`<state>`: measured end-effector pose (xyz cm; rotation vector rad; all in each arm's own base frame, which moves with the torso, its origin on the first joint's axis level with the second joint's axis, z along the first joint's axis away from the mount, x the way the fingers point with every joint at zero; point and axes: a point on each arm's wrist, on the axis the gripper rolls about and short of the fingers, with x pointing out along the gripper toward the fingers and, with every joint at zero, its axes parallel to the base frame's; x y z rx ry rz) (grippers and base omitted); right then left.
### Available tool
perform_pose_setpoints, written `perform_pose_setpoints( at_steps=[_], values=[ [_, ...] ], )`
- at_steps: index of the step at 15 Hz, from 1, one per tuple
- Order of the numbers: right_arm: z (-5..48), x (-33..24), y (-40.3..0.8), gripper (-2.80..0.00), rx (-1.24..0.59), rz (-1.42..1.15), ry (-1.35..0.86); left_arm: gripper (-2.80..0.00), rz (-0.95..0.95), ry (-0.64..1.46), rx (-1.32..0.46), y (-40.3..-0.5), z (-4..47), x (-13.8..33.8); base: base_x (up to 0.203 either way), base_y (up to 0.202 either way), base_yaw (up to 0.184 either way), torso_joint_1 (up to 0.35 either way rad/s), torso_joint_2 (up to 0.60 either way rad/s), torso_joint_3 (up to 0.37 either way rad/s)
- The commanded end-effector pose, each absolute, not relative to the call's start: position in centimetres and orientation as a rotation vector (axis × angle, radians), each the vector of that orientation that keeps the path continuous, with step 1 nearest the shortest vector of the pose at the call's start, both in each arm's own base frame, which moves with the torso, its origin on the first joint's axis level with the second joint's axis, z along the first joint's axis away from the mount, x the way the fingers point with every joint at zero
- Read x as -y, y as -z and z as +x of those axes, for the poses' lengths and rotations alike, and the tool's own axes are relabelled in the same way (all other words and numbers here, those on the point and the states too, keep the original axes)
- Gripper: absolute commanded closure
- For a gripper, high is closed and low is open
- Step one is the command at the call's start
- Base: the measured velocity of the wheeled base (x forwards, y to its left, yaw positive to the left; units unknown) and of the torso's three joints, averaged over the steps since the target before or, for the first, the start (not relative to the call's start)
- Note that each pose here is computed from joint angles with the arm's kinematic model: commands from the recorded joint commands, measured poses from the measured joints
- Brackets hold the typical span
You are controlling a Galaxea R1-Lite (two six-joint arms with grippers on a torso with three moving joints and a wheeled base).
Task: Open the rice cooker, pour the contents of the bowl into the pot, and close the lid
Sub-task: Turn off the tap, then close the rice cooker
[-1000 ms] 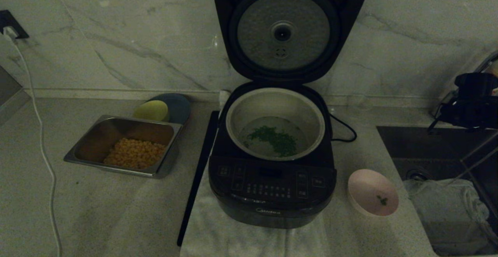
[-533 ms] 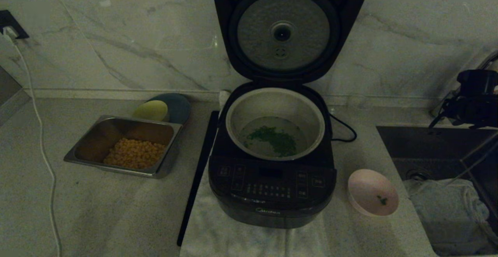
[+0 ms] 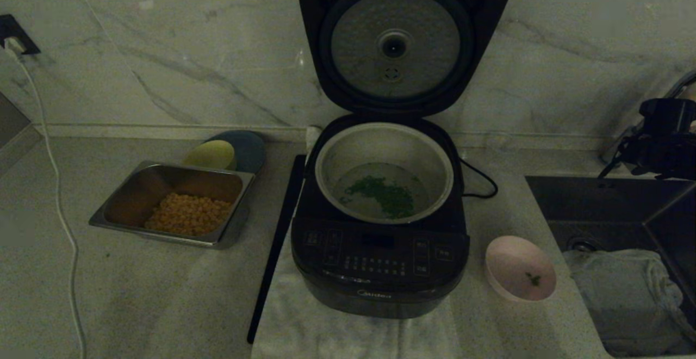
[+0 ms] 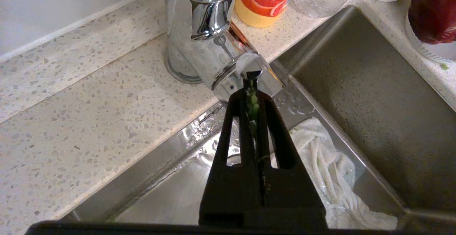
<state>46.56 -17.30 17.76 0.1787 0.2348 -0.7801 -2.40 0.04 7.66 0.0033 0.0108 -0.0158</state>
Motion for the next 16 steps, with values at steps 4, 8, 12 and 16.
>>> perform_pose_setpoints(
  at_steps=[4,8,12,16],
  values=[
    [41.6,13.4,-22.4,0.00,-0.237,0.207,0.664,0.00,0.003,0.015,-0.011,-7.7,-2.4,0.0,0.000,0.000,0.000,0.000,0.00,0.000],
    [36.6,7.3,-28.2,0.00,-0.164,0.241,0.494,0.00,0.003,0.015,-0.011,-7.7,-2.4,0.0,0.000,0.000,0.000,0.000,0.00,0.000],
    [33.8,2.0,-33.8,0.00,-0.127,0.384,0.206,0.00,0.003,0.015,-0.011,-7.7,-2.4,0.0,0.000,0.000,0.000,0.000,0.00,0.000],
    [33.0,-1.5,-38.6,0.00,-0.057,0.489,-0.112,0.00,0.003,0.015,-0.011,-7.7,-2.4,0.0,0.000,0.000,0.000,0.000,0.00,0.000]
  ],
)
